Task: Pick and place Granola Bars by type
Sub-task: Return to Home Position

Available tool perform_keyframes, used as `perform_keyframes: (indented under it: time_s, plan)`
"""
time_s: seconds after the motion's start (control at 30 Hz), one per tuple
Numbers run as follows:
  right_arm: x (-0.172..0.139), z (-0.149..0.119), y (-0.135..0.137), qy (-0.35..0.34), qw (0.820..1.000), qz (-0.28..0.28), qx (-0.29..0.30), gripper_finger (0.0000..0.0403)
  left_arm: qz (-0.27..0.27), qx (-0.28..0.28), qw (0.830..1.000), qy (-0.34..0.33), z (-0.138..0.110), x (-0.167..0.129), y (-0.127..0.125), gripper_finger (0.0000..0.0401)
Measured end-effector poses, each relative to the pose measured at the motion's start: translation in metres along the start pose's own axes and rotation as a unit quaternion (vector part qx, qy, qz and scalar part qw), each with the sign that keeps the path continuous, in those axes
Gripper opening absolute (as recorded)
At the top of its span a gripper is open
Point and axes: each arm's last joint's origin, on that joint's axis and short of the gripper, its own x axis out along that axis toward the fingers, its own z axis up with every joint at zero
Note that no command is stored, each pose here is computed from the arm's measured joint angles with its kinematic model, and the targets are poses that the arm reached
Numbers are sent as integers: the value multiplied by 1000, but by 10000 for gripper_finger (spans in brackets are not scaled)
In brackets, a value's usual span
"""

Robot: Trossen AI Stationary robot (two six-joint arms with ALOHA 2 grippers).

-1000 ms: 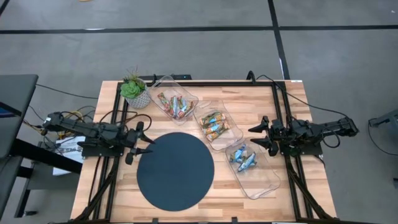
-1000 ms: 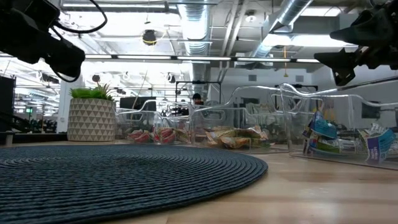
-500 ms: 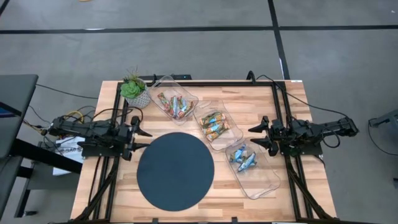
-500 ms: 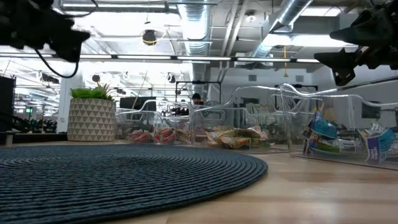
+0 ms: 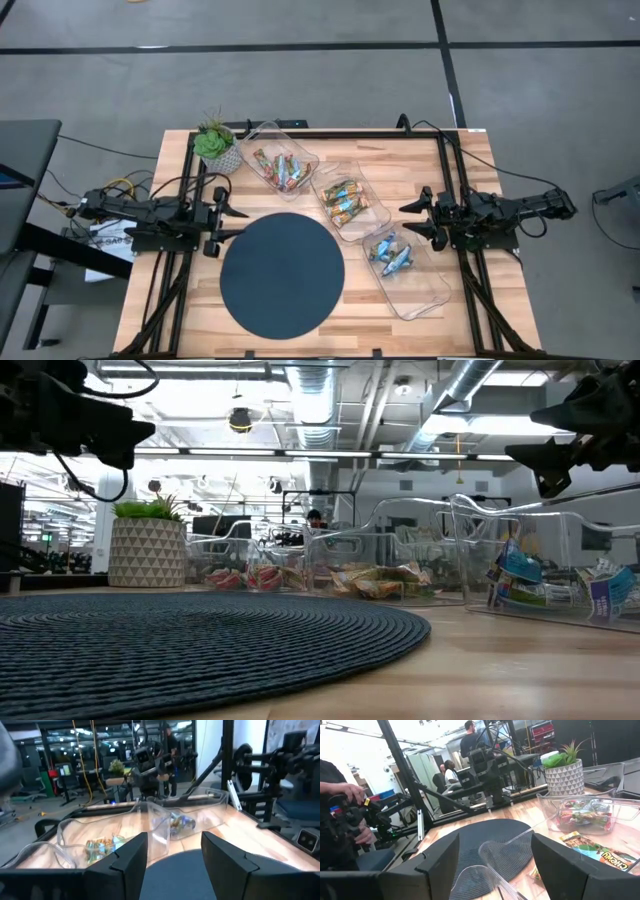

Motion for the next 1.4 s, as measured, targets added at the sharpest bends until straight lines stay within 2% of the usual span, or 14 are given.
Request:
perform_keyframes:
  time_s: [0.4,1.4]
  plan:
    - [0,0,0,0,1000,0,0,244,-31,-1,999,8,-2,0,-2,178]
    - [0,0,0,0,1000,0,0,244,-31,-4,999,10,-3,0,-2,178]
